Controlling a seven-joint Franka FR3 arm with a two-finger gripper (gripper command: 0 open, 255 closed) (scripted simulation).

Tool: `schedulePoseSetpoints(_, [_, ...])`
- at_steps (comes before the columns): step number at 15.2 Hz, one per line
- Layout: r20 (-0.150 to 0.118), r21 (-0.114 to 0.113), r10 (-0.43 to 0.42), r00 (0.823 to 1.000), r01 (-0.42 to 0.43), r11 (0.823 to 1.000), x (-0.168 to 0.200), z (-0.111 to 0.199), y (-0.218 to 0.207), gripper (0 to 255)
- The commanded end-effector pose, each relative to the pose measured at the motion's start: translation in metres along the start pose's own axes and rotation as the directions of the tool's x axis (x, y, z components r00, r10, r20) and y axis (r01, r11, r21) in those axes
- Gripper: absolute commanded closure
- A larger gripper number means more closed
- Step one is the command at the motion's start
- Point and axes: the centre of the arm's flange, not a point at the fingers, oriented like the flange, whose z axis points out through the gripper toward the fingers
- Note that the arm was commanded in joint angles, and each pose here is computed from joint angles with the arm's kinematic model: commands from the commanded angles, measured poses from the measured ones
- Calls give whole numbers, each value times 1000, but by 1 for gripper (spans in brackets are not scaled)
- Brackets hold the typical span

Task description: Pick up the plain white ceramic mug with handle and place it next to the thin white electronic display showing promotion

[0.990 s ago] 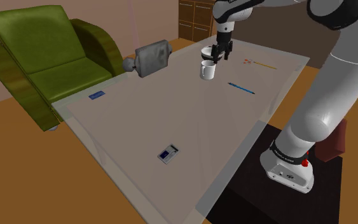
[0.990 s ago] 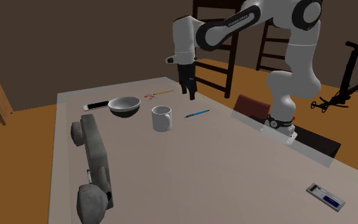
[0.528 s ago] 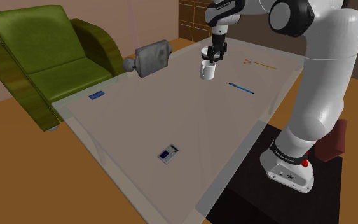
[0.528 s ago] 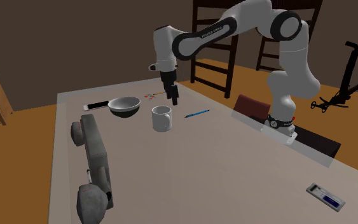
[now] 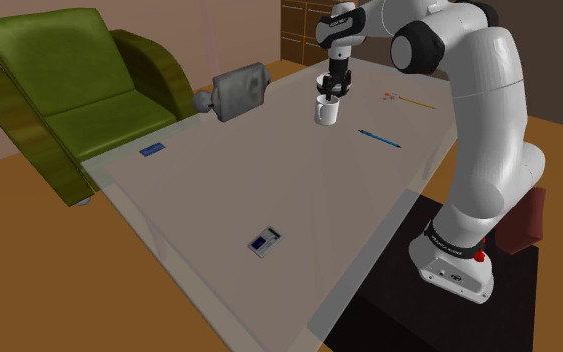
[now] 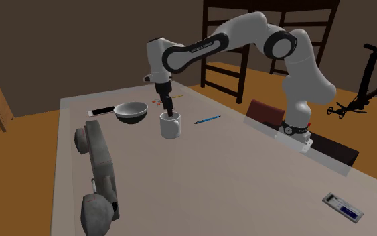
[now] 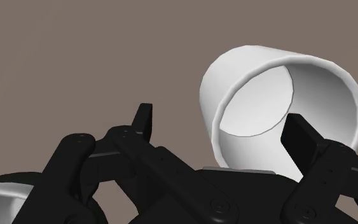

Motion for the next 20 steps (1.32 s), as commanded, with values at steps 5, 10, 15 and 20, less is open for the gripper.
schedulePoseSetpoints(5, [0, 0, 0, 1000, 0, 1000, 3, 29, 0, 0])
schedulePoseSetpoints(10, [0, 0, 0, 1000, 0, 1000, 3, 29, 0, 0])
schedulePoseSetpoints(15, [0, 0, 0, 1000, 0, 1000, 3, 29, 0, 255])
schedulePoseSetpoints(20, [0, 0, 0, 1000, 0, 1000, 3, 29, 0, 255])
